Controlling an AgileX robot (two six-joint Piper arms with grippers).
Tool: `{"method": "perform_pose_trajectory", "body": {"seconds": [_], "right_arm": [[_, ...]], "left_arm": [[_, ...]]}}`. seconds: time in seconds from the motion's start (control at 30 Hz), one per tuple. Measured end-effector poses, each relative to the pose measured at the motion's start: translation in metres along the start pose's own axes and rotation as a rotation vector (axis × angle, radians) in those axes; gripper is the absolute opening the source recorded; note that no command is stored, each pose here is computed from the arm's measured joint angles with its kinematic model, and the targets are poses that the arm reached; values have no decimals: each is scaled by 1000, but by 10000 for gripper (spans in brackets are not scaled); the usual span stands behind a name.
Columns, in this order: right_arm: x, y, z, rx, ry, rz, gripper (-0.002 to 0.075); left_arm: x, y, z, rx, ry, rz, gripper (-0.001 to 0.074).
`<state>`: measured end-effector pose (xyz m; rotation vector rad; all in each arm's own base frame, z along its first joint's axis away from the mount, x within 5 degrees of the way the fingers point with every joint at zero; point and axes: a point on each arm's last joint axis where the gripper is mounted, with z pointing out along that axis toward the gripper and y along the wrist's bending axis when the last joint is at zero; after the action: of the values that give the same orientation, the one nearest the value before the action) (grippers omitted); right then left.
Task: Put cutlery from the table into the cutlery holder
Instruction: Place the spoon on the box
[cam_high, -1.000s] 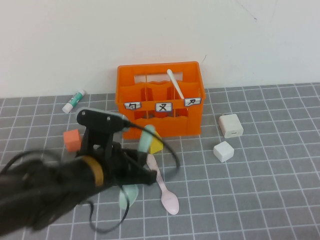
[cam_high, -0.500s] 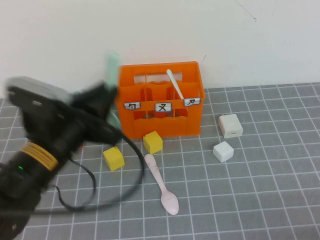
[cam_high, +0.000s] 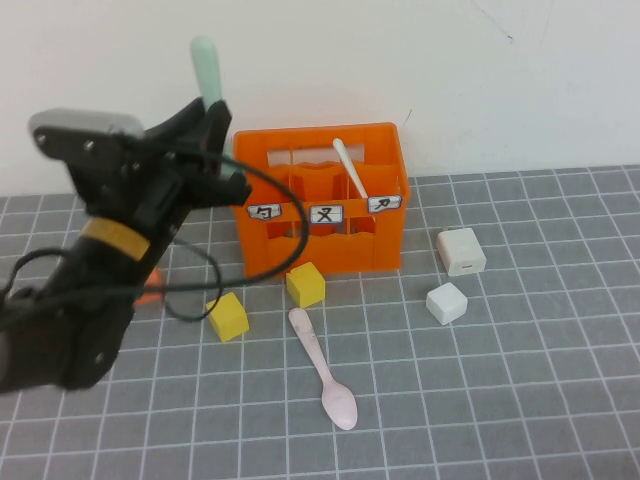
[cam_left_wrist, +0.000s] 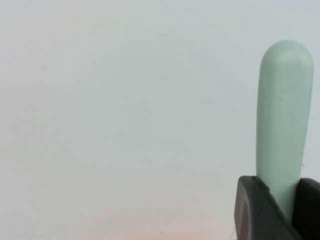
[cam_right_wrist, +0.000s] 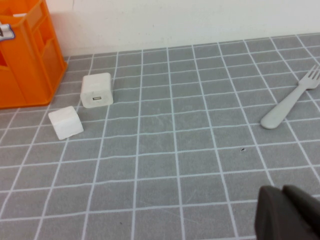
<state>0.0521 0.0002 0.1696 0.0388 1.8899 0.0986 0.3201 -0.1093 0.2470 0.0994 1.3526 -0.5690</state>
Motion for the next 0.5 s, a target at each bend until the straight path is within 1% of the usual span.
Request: {"method": "perform_pose_trajectory", "body": {"seconds": [0.23,0.37,0.5], "right_arm": [[0,0,0,0,0,0,-3],[0,0,0,0,0,0,-3],[0,0,0,0,0,0,-3]], "left_arm": [[16,9,39,3,-23,-8,125],[33,20,56,-36,-27,-30,125],[55,29,62,-69,4,-42,125]]}}
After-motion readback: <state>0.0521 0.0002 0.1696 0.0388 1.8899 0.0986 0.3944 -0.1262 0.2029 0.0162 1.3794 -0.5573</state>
